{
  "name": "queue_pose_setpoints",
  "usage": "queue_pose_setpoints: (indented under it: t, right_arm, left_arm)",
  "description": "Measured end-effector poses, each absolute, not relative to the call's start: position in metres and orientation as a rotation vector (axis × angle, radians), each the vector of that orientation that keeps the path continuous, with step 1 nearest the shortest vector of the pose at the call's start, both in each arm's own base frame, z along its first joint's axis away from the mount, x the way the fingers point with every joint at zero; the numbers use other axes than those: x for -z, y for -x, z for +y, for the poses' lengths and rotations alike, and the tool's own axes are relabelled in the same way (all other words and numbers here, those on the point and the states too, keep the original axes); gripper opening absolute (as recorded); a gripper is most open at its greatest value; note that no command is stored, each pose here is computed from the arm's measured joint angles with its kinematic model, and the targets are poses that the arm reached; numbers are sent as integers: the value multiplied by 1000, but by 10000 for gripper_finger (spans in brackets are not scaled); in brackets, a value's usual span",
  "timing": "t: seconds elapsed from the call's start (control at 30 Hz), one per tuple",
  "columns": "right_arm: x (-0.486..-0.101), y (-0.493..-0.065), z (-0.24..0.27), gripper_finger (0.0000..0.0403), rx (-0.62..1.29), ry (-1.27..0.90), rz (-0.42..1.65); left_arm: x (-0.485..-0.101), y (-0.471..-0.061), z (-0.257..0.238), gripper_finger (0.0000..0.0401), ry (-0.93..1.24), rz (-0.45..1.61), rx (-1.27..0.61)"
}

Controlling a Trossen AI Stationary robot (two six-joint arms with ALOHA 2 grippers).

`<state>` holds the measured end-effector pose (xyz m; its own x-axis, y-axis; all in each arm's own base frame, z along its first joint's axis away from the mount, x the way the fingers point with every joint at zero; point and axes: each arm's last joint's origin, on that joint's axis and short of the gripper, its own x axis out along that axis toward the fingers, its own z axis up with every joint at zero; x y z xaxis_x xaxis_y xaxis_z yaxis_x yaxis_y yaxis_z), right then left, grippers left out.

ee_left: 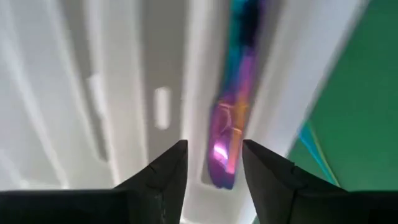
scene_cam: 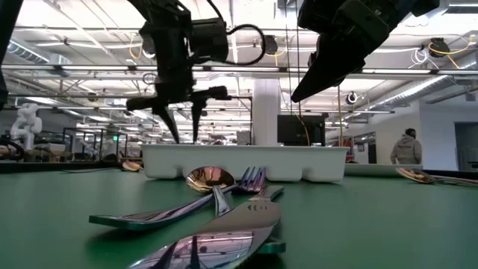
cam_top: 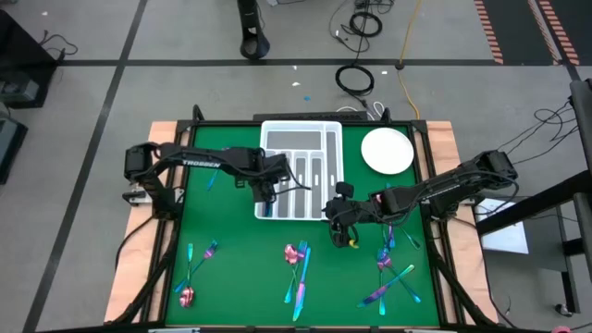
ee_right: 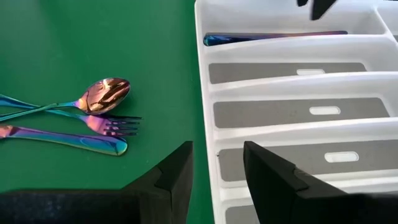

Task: Sort silverware
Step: Put the blue table knife into the silverware tray

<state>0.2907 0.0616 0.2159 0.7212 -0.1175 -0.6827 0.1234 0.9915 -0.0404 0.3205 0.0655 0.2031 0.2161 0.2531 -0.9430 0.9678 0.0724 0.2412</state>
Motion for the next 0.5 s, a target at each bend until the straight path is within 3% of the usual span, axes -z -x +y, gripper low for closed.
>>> queue_pose_setpoints:
  t: [0.13, 0.4, 0.5]
  right_arm:
    - [-216, -291, 62, 130, 132, -9, 750]
    - [-223, -294, 62, 130, 125, -20, 720]
    - [-235, -295, 63, 130, 121, -27, 693]
  left_arm:
    - [-227, -328, 66, 157, -1289, 1234, 626]
    - [-275, -330, 58, 158, -810, 1164, 173]
    - [-286, -323, 51, 158, -627, 1143, 115]
